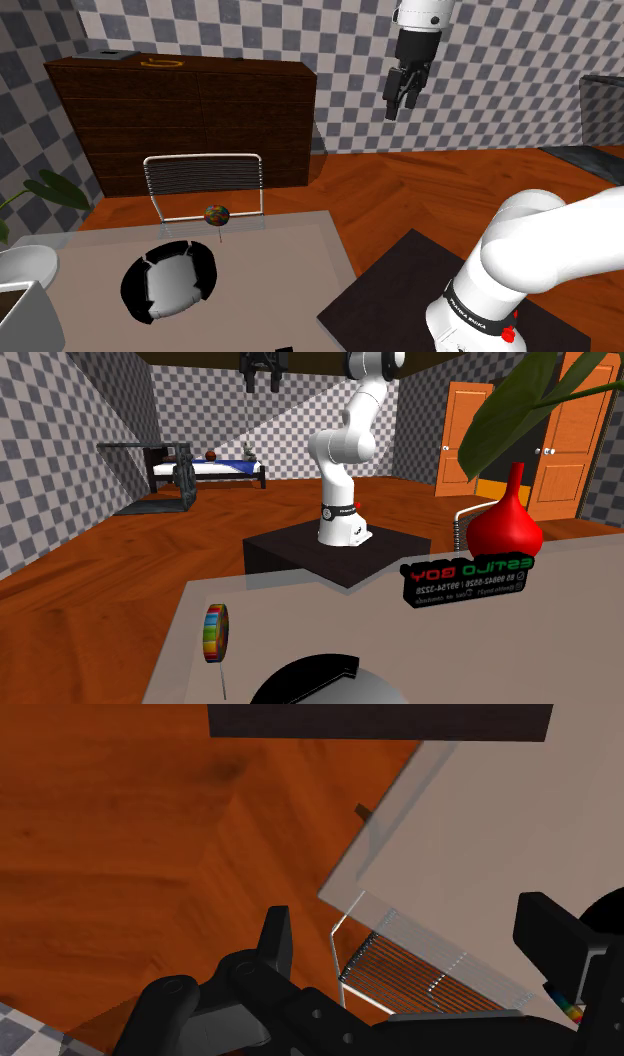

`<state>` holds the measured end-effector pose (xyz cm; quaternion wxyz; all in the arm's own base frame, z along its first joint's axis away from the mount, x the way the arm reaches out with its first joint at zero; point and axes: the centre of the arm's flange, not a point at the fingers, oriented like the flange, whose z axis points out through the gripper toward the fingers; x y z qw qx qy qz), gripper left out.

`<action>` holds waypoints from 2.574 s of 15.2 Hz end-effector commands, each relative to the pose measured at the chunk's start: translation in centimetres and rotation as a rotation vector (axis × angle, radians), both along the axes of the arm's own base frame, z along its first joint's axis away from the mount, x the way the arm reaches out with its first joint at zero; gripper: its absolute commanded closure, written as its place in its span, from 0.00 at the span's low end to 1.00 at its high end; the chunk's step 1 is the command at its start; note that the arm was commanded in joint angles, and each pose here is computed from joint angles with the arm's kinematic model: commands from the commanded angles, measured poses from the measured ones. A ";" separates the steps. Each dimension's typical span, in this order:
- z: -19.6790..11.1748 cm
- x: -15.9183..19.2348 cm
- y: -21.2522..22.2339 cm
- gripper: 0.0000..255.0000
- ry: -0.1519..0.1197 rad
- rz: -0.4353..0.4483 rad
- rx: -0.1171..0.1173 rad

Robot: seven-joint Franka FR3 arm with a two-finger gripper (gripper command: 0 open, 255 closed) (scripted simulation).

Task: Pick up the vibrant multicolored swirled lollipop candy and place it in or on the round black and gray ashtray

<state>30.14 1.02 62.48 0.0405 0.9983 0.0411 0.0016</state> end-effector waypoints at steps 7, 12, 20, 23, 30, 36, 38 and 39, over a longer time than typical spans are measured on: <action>-4.6 3.5 5.2 0.00 -0.002 -0.073 0.011; -8.4 6.8 9.4 0.00 -0.003 -0.133 0.021; -14.4 12.4 15.8 0.00 -0.005 -0.230 0.035; -16.7 14.7 18.0 0.00 -0.006 -0.267 0.041; -21.8 20.4 23.0 0.00 -0.008 -0.352 0.054; -26.1 25.6 27.0 0.00 -0.010 -0.424 0.065; -27.6 27.4 28.2 0.00 -0.010 -0.449 0.069; -28.3 28.3 28.8 0.00 -0.011 -0.461 0.071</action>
